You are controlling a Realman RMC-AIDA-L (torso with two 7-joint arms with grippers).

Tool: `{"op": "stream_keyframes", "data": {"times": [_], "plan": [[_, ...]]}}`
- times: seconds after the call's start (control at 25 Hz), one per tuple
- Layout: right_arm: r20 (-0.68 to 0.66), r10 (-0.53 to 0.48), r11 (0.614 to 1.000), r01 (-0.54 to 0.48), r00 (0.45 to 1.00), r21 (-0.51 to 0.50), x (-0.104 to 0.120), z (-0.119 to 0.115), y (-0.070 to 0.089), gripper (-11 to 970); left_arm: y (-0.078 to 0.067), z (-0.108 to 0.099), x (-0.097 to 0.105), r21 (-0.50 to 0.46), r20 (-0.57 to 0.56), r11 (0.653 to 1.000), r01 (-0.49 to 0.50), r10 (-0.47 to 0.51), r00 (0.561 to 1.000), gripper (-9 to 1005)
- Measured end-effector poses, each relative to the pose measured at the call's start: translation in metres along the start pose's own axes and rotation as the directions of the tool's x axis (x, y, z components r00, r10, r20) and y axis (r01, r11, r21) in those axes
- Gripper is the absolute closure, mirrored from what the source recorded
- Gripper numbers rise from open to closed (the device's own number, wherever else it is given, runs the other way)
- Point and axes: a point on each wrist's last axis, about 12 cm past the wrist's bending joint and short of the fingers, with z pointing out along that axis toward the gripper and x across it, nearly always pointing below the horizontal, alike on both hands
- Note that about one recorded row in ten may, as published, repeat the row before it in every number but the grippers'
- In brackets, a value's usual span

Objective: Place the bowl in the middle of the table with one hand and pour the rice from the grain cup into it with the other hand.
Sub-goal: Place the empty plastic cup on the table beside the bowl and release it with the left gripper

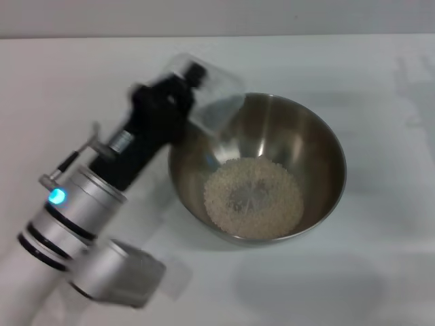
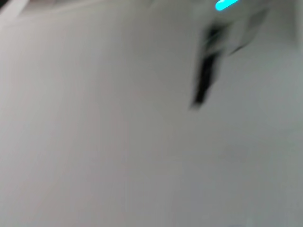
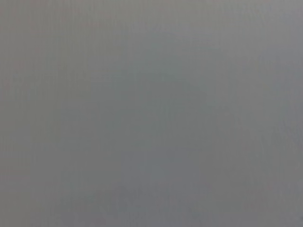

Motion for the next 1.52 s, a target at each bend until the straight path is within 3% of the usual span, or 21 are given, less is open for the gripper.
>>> {"op": "stream_keyframes", "data": {"times": [0.04,0.08,0.12,0.16,0.2,0.28,0.4,0.44,0.48,0.64,0.68,0.84,1.04,1.52], "plan": [[0.001,0.001,1.0,-0.001,1.0,-0.002,0.0,0.001,0.001,478,0.005,-0.002,0.012,-0.058,-0.095,0.968,0.243,-0.248,0.964,970],[0.001,0.001,1.0,-0.001,1.0,-0.002,0.0,0.001,0.001,478,0.005,-0.002,0.012,-0.058,-0.095,0.968,0.243,-0.248,0.964,970],[0.001,0.003,1.0,-0.003,1.0,-0.004,0.0,0.001,0.002,477,0.006,-0.004,0.017,-0.093,-0.129,0.934,0.346,-0.356,0.926,970],[0.003,0.006,1.0,-0.006,1.0,-0.007,0.0,0.001,0.002,477,0.006,-0.008,0.027,-0.154,-0.181,0.862,0.482,-0.504,0.844,970],[0.005,0.01,1.0,-0.01,1.0,-0.009,0.0,0.001,0.003,477,0.005,-0.01,0.031,-0.18,-0.2,0.824,0.537,-0.566,0.8,970],[0.009,0.015,1.0,-0.015,1.0,-0.013,0.0,0.002,0.005,477,0.001,-0.017,0.046,-0.279,-0.26,0.682,0.676,-0.732,0.63,970],[0.011,0.022,1.0,-0.021,1.0,-0.016,0.0,0.002,0.006,477,-0.008,-0.027,0.06,-0.387,-0.303,0.5,0.774,-0.862,0.406,970],[0.013,0.024,1.0,-0.024,1.0,-0.017,-0.001,0.003,0.007,477,-0.015,-0.033,0.068,-0.452,-0.32,0.393,0.801,-0.91,0.265,970],[0.013,0.024,1.0,-0.024,1.0,-0.017,-0.001,0.003,0.007,477,-0.015,-0.033,0.068,-0.452,-0.32,0.393,0.801,-0.91,0.265,969],[0.014,0.026,1.0,-0.026,1.0,-0.017,-0.001,0.002,0.007,477,-0.028,-0.043,0.078,-0.551,-0.347,0.238,0.8,-0.937,0.04,969],[0.014,0.026,1.0,-0.026,1.0,-0.017,-0.001,0.002,0.007,477,-0.028,-0.043,0.078,-0.551,-0.347,0.238,0.8,-0.937,0.04,969],[0.015,0.027,0.999,-0.027,1.0,-0.018,-0.001,0.003,0.008,477,-0.036,-0.044,0.082,-0.581,-0.372,0.188,0.792,-0.927,-0.052,969],[0.016,0.028,0.999,-0.028,0.999,-0.016,-0.001,0.003,0.008,478,-0.04,-0.042,0.083,-0.58,-0.397,0.184,0.794,-0.914,-0.079,971],[0.018,0.03,0.999,-0.03,0.999,-0.018,-0.001,0.004,0.008,478,-0.042,-0.041,0.083,-0.566,-0.418,0.187,0.803,-0.904,-0.084,969]]}}
